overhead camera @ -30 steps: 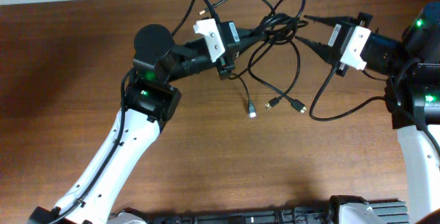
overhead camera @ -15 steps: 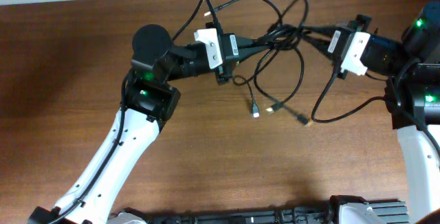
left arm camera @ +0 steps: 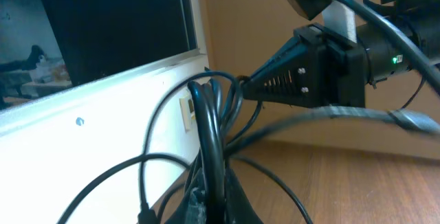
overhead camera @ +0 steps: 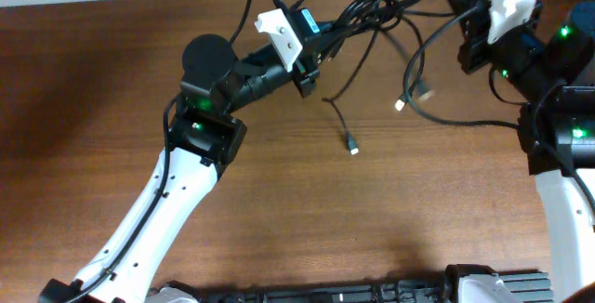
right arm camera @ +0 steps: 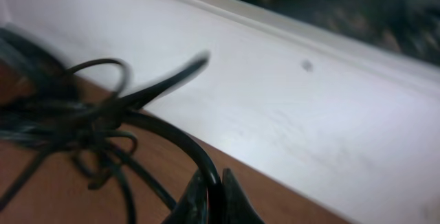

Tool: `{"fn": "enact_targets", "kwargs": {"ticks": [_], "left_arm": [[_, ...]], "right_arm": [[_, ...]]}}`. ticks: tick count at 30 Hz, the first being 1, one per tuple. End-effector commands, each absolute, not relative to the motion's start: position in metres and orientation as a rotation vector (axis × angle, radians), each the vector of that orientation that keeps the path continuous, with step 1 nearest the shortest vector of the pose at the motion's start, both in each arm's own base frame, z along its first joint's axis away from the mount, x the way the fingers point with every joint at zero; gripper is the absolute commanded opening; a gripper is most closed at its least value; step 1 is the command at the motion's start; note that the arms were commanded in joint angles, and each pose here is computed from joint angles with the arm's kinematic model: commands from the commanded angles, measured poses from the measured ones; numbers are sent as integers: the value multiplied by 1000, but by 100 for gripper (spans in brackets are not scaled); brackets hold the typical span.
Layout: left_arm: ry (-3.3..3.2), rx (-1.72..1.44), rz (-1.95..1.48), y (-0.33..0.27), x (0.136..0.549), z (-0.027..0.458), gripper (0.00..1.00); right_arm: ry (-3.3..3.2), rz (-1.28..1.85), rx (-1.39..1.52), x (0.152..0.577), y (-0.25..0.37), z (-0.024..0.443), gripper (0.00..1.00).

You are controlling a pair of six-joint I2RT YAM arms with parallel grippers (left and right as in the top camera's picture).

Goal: Untangle cables

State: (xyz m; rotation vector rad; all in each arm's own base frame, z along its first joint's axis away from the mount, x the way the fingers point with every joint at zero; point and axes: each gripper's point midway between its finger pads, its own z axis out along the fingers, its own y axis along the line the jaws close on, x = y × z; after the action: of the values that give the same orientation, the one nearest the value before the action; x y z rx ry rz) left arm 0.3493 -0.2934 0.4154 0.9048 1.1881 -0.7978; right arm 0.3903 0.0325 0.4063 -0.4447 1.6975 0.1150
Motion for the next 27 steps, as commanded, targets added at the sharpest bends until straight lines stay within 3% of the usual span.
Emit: {"fn": "enact_targets", "kwargs": {"ticks": [1, 8, 13, 15, 19, 22, 27], "left_arm": [[1184, 864, -765, -284, 353, 427, 0], [1270, 852, -765, -282, 359, 411, 0], [1257, 844, -756, -282, 359, 415, 0], [1227, 841, -749, -281, 359, 421, 0], [1150, 853, -750, -282, 353, 435, 0], [1128, 860, -753, -283, 350, 439, 0], [1127, 860, -753, -283, 350, 439, 0]], "right_arm": [[1735, -5, -43, 396, -22, 415, 4], [1680, 128, 274, 392, -66, 424, 4], [1683, 229, 36, 388, -42, 428, 4], [1669, 266, -175, 384, -16, 430, 16], [1623, 338, -426, 371, 16, 429, 58], [1645, 353, -419, 370, 16, 424, 69], [1620, 417, -578, 357, 36, 417, 71]]}}
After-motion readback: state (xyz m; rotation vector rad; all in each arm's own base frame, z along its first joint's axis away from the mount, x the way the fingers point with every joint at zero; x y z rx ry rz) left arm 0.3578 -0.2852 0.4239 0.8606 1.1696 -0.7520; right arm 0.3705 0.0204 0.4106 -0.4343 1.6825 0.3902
